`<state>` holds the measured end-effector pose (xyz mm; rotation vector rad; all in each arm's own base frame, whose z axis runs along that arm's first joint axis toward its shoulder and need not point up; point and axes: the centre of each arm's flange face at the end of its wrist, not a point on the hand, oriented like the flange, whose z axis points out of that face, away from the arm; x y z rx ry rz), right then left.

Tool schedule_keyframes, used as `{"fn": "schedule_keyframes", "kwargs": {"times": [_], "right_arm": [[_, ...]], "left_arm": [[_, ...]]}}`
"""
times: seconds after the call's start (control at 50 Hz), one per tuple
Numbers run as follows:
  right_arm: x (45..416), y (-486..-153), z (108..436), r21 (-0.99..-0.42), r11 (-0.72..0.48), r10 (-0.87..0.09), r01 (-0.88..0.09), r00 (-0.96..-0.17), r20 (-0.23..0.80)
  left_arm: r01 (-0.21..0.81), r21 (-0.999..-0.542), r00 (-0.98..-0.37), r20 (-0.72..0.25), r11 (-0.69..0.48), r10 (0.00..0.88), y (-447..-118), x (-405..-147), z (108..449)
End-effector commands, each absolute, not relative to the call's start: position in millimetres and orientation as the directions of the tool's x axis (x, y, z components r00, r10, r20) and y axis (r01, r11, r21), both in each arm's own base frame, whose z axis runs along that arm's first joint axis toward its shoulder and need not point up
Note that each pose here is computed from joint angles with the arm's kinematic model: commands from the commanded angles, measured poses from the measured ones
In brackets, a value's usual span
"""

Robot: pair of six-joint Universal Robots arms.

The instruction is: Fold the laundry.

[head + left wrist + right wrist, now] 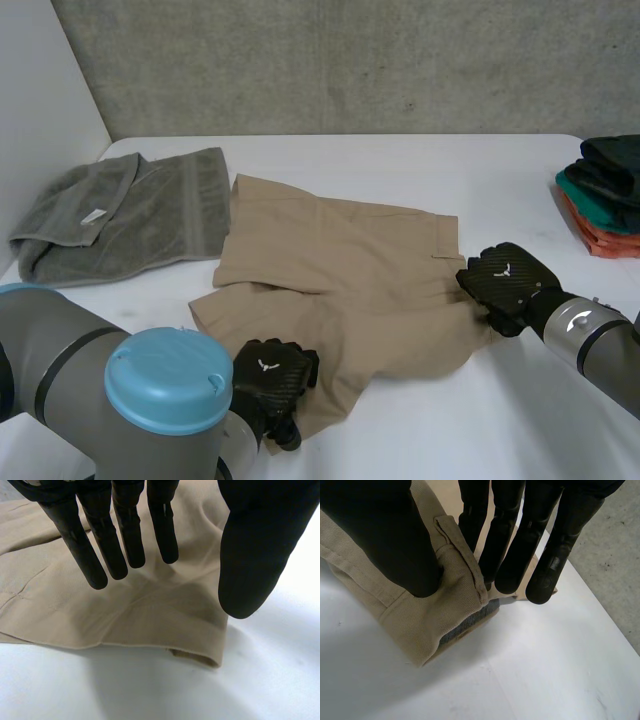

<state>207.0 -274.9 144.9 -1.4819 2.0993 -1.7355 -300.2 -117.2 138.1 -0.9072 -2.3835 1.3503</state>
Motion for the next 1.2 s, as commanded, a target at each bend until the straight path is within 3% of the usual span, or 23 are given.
{"fn": "schedule_keyframes", "kwargs": {"times": [0.02, 0.44, 0.5, 0.58, 0.68, 0.74, 0.82, 0.92, 1.02, 1.1, 1.2], "right_arm": [[205.8, -275.2, 144.9, -0.776, -0.077, -0.669, -0.626, -0.545, 0.505], [202.8, -278.5, 158.2, -0.766, -0.083, -0.632, -0.637, -0.561, 0.535], [201.6, -276.6, 174.5, -0.760, -0.095, -0.614, -0.643, -0.563, 0.553], [196.2, -258.7, 228.5, -0.750, -0.081, -0.600, -0.657, -0.568, 0.563], [189.1, -239.2, 279.8, -0.752, -0.054, -0.609, -0.657, -0.575, 0.546], [182.9, -231.4, 290.4, -0.732, -0.011, -0.630, -0.681, -0.564, 0.534], [183.5, -224.5, 275.2, -0.656, -0.008, -0.693, -0.755, -0.469, 0.548], [188.5, -241.7, 233.4, -0.605, 0.044, -0.782, -0.795, -0.404, 0.475], [208.5, -261.1, 208.5, -0.610, 0.080, -0.802, -0.788, -0.414, 0.430], [224.1, -286.2, 200.3, -0.630, 0.077, -0.748, -0.773, -0.463, 0.476], [240.4, -339.0, 231.9, -0.738, -0.076, -0.544, -0.671, -0.592, 0.594]], "left_arm": [[0.445, -0.831, -0.758, -0.152, 0.333, 0.635, -120.1, -299.8, 132.6], [0.484, -0.834, -0.745, -0.233, 0.265, 0.626, -126.7, -301.2, 133.1], [0.470, -0.858, -0.739, -0.255, 0.207, 0.623, -127.2, -301.7, 158.2], [0.396, -0.914, -0.763, -0.277, 0.084, 0.584, -128.7, -293.2, 220.7], [0.372, -0.928, -0.770, -0.321, -0.021, 0.551, -123.7, -278.7, 271.3], [0.389, -0.921, -0.767, -0.336, -0.020, 0.547, -123.1, -273.8, 275.6], [0.420, -0.907, -0.759, -0.340, 0.018, 0.556, -130.1, -272.0, 264.0], [0.491, -0.863, -0.748, -0.346, 0.120, 0.567, -163.8, -284.6, 217.4], [0.469, -0.873, -0.792, -0.346, 0.138, 0.502, -217.8, -294.7, 198.4], [0.436, -0.899, -0.806, -0.373, 0.036, 0.459, -254.4, -315.3, 205.7], [0.410, -0.893, -0.822, -0.451, -0.186, 0.349, -300.9, -334.8, 241.4]]}}
